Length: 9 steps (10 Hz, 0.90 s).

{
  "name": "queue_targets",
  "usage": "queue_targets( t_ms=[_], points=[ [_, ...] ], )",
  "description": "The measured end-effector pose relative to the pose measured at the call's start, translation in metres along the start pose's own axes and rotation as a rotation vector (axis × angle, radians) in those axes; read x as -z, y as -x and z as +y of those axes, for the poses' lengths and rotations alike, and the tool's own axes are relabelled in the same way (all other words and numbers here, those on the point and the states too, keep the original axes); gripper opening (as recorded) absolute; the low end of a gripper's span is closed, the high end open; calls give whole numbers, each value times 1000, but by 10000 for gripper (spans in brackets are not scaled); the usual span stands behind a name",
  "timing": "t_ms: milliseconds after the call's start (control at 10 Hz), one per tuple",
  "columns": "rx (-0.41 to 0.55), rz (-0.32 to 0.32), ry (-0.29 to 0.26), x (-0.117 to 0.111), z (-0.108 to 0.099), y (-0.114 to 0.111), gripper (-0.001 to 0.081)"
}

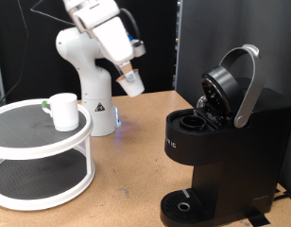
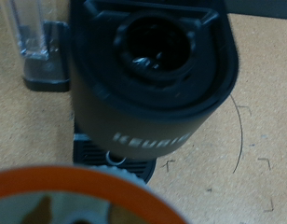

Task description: Make a cup of coffee with the keurig machine

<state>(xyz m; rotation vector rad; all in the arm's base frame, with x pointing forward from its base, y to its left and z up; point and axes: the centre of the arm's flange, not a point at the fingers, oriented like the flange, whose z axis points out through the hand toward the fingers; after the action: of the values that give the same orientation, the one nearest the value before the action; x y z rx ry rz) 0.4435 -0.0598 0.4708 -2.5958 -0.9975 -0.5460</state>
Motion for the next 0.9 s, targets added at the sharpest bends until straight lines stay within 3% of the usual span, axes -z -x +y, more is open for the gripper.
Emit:
queue_targets(
  t_ms=[200, 400, 900],
  points=[
    [-35, -15, 19, -8, 3, -22, 438],
    [-15, -17, 9, -9, 2, -20, 438],
    [87, -5, -77, -10, -4, -54, 438]
  ],
)
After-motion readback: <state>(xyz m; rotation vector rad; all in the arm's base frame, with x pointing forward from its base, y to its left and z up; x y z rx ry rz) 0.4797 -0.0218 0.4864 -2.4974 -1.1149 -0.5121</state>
